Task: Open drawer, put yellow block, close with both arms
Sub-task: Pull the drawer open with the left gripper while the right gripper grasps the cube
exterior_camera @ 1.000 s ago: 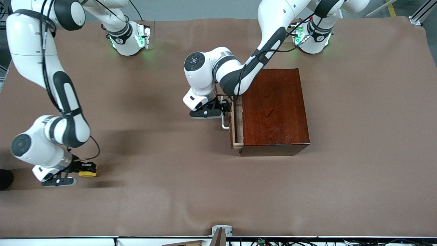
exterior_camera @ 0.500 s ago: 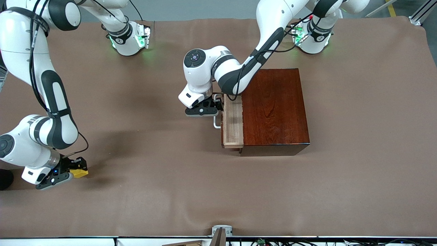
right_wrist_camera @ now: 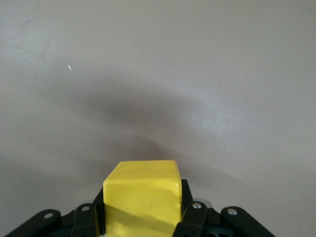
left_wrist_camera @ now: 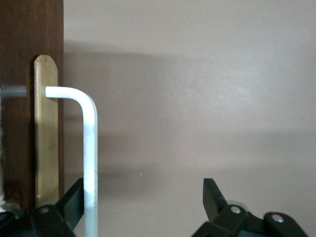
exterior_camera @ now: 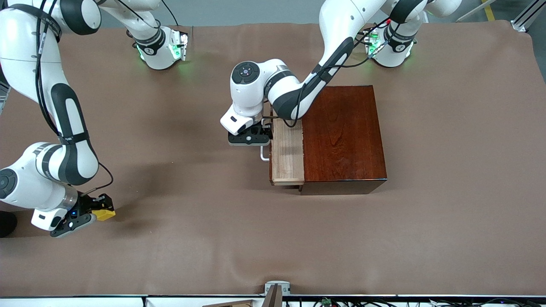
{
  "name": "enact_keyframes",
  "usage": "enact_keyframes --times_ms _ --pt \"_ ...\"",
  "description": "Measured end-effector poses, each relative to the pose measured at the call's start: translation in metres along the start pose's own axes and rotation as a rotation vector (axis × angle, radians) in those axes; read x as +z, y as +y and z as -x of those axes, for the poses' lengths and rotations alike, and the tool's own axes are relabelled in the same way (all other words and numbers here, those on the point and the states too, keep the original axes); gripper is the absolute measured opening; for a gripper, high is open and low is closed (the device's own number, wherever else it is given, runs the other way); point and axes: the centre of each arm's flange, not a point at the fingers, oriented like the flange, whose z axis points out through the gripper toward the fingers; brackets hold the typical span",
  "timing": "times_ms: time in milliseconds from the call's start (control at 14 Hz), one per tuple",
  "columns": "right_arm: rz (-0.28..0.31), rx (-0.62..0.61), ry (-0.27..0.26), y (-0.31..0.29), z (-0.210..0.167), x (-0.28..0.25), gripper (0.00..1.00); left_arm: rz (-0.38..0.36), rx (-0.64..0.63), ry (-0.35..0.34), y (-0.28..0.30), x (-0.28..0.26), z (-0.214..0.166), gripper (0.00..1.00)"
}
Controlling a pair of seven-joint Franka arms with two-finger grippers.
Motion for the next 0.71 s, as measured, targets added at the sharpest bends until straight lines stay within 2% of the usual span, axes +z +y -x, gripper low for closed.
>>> enact_keyframes --times_ms 357,714 --pt "-0.017 -0.092 -0.003 -0.008 -0.004 -0.008 0.56 0.071 -0.033 -0.001 0.005 -0.002 -0.004 1.00" --pt "-0.022 -0.162 0.013 -0.029 -0.018 -0.045 0.56 0.137 -0.045 0.014 0.013 -0.010 -0.005 1.00"
